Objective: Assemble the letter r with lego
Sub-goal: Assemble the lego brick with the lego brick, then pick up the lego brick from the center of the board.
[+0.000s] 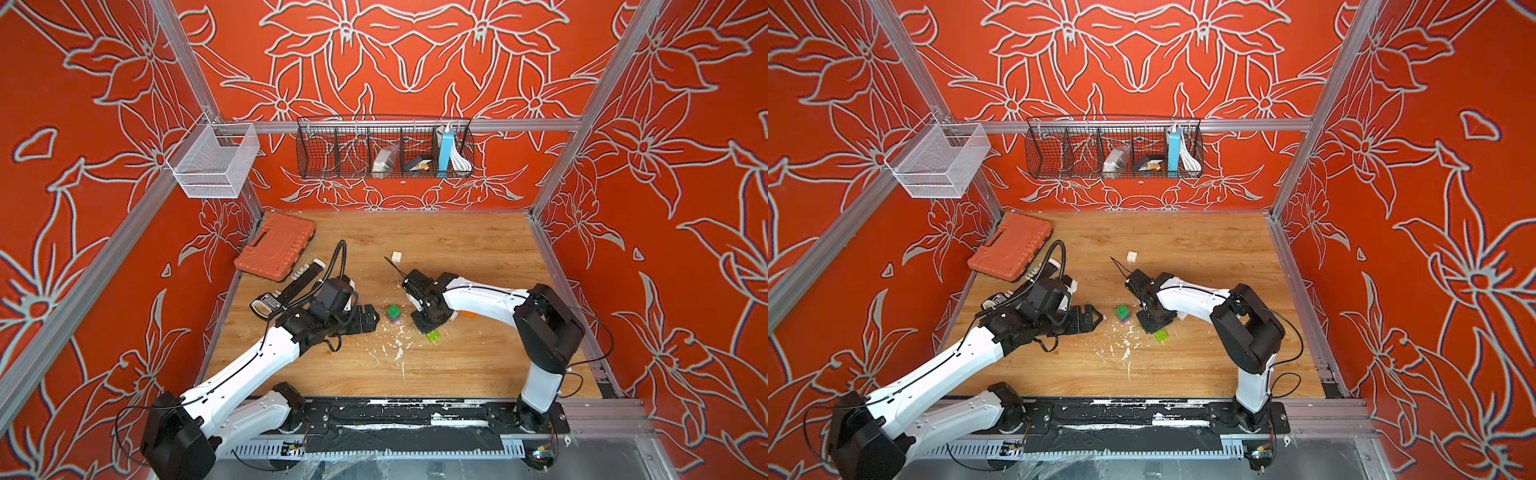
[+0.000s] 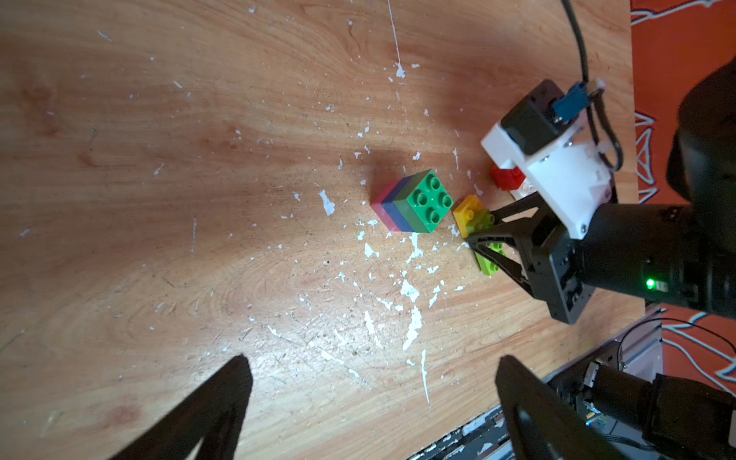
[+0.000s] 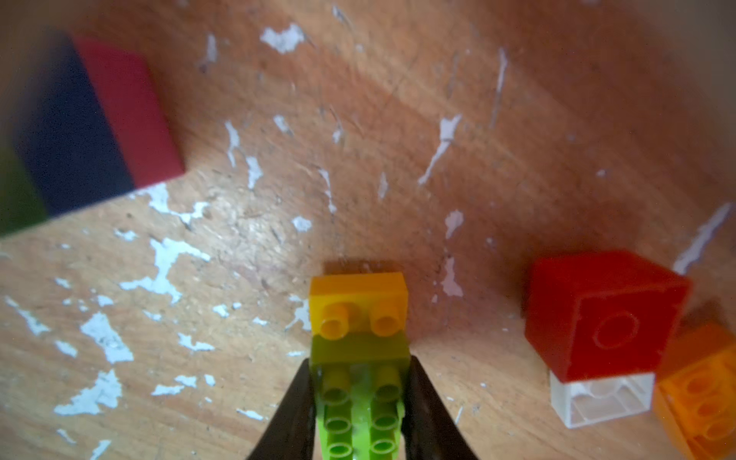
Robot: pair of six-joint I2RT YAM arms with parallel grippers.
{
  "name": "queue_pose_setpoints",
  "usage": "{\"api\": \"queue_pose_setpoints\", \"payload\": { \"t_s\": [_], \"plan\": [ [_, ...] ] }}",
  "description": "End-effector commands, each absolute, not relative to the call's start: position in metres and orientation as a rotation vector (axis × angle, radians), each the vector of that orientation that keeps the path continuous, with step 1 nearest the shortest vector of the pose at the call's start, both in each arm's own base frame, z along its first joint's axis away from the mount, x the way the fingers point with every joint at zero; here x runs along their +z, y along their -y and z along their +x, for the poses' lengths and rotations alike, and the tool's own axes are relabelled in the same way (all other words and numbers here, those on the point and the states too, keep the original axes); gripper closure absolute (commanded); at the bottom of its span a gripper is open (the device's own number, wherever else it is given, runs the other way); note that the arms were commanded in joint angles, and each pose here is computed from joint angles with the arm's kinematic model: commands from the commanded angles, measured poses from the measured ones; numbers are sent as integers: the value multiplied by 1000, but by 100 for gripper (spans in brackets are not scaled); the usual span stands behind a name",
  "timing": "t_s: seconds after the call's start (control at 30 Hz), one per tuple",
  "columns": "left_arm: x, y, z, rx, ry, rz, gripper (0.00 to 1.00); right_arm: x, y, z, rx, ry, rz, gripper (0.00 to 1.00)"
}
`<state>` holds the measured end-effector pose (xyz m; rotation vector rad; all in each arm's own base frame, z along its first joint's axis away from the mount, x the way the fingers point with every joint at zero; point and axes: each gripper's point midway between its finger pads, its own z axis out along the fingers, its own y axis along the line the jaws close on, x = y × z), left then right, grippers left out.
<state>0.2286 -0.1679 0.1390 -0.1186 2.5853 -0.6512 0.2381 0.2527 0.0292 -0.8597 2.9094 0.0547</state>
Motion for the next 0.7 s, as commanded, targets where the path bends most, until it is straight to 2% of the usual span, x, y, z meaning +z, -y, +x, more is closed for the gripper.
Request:
{"api": "queue_pose_setpoints", "payload": {
  "t_s": [0.0, 0.07, 0.13, 0.23, 0.37, 0.67],
  "plan": [
    [145, 160, 224, -624, -2567, -139, 4, 13, -256, 238, 49, -2935, -840, 71],
    [146, 159, 222, -623, -2563, -131, 4, 13, -256, 240, 45, -2924, -838, 55],
    [148, 159, 221, -626, -2560, -127, 3, 13, -254, 240, 48, -2911, -837, 44],
    [149, 159, 219, -632, -2564, -118, 3, 12, -251, 234, 74, -2897, -838, 39],
    [151, 160, 215, -657, -2563, -123, 2, 7, -244, 223, 87, -2892, -837, 38],
    [151, 162, 207, -695, -2557, -141, 3, -7, -225, 199, 45, -2885, -834, 50]
  ]
}}
